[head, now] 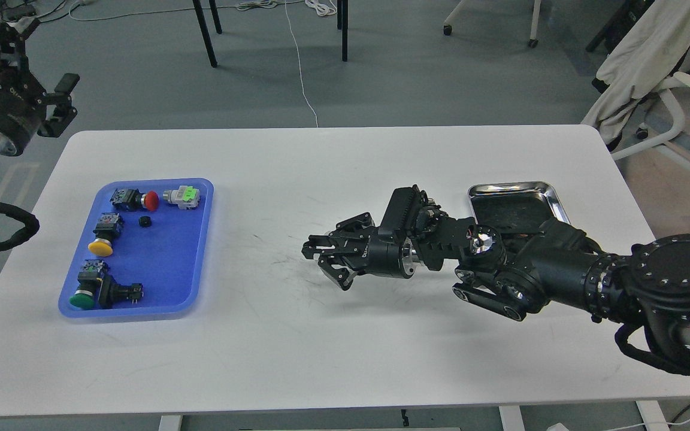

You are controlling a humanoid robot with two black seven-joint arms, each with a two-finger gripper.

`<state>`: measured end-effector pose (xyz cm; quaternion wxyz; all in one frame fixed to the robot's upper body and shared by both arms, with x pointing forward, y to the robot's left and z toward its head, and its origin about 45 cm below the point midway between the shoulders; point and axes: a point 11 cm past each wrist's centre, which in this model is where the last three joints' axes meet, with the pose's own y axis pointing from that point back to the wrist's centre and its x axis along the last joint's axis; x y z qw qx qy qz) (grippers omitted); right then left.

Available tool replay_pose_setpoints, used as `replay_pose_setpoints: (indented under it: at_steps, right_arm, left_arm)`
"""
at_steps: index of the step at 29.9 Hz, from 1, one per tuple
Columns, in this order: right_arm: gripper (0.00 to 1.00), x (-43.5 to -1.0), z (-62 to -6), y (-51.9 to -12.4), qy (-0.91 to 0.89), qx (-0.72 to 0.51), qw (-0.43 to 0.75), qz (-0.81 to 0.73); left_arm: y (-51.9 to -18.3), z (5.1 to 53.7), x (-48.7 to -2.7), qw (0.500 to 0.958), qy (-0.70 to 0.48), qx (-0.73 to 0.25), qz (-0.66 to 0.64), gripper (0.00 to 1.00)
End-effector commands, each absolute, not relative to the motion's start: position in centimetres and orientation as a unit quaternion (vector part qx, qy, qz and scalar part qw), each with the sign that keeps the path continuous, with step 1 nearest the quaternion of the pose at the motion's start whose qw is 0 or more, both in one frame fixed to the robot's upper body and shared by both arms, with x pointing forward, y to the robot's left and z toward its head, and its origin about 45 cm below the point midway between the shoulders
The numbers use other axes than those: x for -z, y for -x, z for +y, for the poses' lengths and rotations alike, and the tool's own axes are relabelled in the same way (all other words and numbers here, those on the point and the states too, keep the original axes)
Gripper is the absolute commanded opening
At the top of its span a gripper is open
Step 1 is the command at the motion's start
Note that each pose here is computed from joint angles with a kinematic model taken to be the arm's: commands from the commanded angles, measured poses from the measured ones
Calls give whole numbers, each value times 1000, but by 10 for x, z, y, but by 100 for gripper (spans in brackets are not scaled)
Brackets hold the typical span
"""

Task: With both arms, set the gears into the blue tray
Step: 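Lower the right gripper and release the small black part on the table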

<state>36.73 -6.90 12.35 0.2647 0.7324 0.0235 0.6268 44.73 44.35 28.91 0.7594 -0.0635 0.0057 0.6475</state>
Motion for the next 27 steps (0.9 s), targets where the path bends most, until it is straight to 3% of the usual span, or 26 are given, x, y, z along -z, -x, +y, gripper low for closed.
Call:
replay_pose_setpoints:
  at_steps: [1,6,14,23,27]
  right_arm:
    - [2,-118,-71,-364,-736,-622,266,24]
    - [7,-116,-71,-362,-739,-619,266,25]
    - [42,-116,-71,-362,-739,-618,268,26]
    - [51,-115,-72,-363,-739,-617,270,23]
    - [62,-117,-73,-366,-740,-615,271,14]
  left_arm:
    - [-448,443,-289,760,64,-647,6,98]
    - [-447,443,-289,760,64,-647,6,98]
    - [-446,448,-292,758,62,-650,2,98]
    - [-446,449,-293,757,62,-650,2,98]
    - [-445,450,-292,756,60,-652,1,98]
